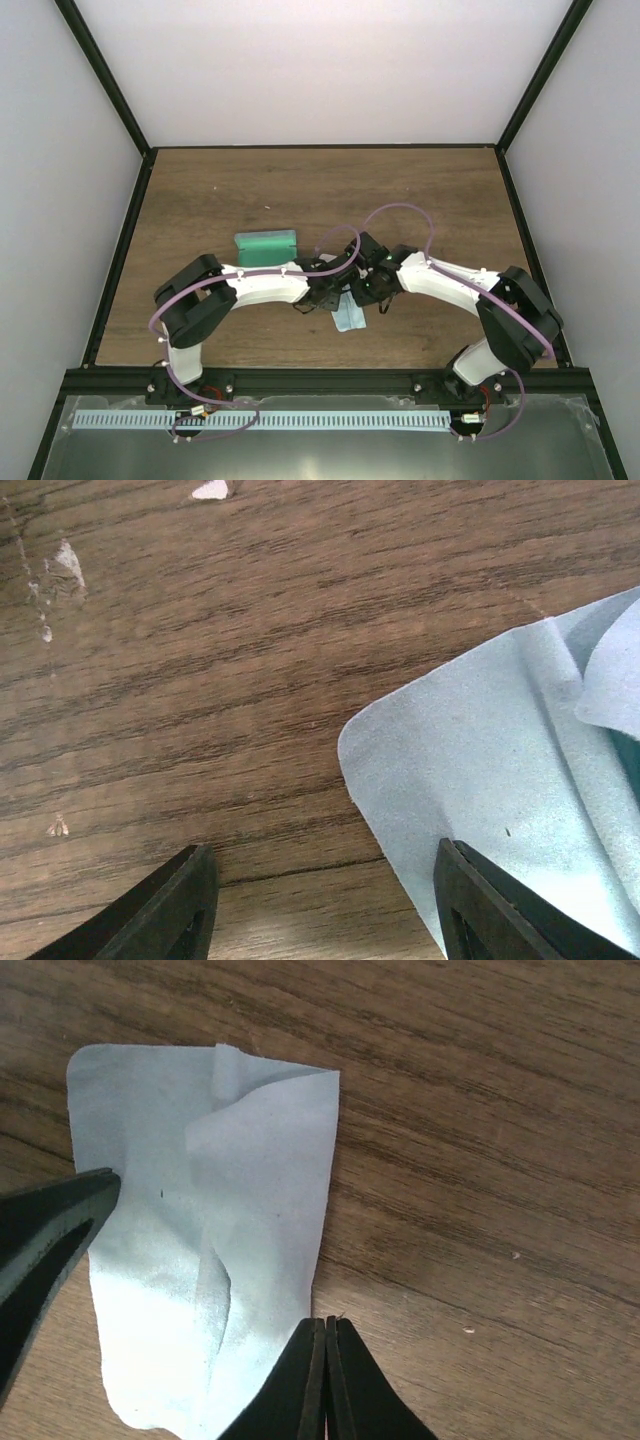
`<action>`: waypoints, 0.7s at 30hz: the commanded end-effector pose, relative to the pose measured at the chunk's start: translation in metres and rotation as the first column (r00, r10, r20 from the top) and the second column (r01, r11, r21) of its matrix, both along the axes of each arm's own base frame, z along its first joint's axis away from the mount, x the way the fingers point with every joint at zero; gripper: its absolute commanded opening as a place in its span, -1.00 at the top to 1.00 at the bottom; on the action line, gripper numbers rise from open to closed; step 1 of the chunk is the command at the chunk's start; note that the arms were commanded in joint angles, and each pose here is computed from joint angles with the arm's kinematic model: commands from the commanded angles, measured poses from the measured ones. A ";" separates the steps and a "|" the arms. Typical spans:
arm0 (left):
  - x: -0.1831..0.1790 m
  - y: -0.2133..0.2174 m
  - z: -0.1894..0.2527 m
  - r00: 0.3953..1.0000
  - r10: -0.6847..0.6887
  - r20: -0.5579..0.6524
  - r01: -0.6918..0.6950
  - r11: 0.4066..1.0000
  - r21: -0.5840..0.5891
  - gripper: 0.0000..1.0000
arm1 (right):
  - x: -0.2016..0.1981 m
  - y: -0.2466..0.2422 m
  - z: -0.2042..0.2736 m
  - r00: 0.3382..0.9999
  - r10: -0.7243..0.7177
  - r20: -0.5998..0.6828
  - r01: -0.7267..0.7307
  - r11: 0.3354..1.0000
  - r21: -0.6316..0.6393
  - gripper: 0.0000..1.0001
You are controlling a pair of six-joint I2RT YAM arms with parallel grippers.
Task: Organize the sunglasses
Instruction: Fold the glasses cleaning cloth at the center of the board.
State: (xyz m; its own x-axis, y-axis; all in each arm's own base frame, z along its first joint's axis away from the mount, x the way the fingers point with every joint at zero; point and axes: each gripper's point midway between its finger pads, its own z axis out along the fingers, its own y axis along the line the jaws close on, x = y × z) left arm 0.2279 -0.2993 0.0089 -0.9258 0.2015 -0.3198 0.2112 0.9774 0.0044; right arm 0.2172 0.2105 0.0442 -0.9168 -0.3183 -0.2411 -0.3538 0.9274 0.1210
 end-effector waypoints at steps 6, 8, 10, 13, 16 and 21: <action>-0.044 0.064 -0.060 0.979 0.015 -0.201 0.047 0.952 0.301 -0.23 | 0.001 0.013 0.009 0.999 0.025 0.034 -0.026 0.999 0.041 0.81; -0.046 0.067 -0.063 0.977 0.014 -0.211 0.054 0.948 0.313 -0.23 | 0.001 0.022 0.013 0.999 0.035 0.028 -0.038 0.995 0.087 0.62; -0.049 0.074 -0.066 0.976 0.017 -0.218 0.058 0.942 0.332 -0.23 | 0.002 0.026 0.015 0.999 0.034 0.027 -0.037 0.994 0.107 0.56; -0.053 0.083 -0.068 0.975 0.025 -0.219 0.052 0.939 0.339 -0.23 | 0.002 0.029 0.013 0.999 0.028 0.017 -0.030 0.992 0.123 0.55; -0.057 0.091 -0.068 0.975 0.033 -0.218 0.045 0.939 0.342 -0.23 | -0.002 0.036 0.010 0.999 0.038 -0.008 -0.036 0.987 0.158 0.56; -0.062 0.101 -0.069 0.974 0.033 -0.224 0.051 0.932 0.358 -0.23 | -0.004 0.046 0.000 0.998 0.061 -0.034 -0.053 0.978 0.204 0.64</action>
State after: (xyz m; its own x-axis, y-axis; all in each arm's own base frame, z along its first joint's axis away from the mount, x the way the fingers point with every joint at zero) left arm 0.2262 -0.2942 0.0041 -0.9190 0.1940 -0.3431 0.2012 0.9794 0.0147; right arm 0.2120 0.2392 0.0466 -0.9133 -0.3168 -0.2560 -0.3796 0.8898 0.2532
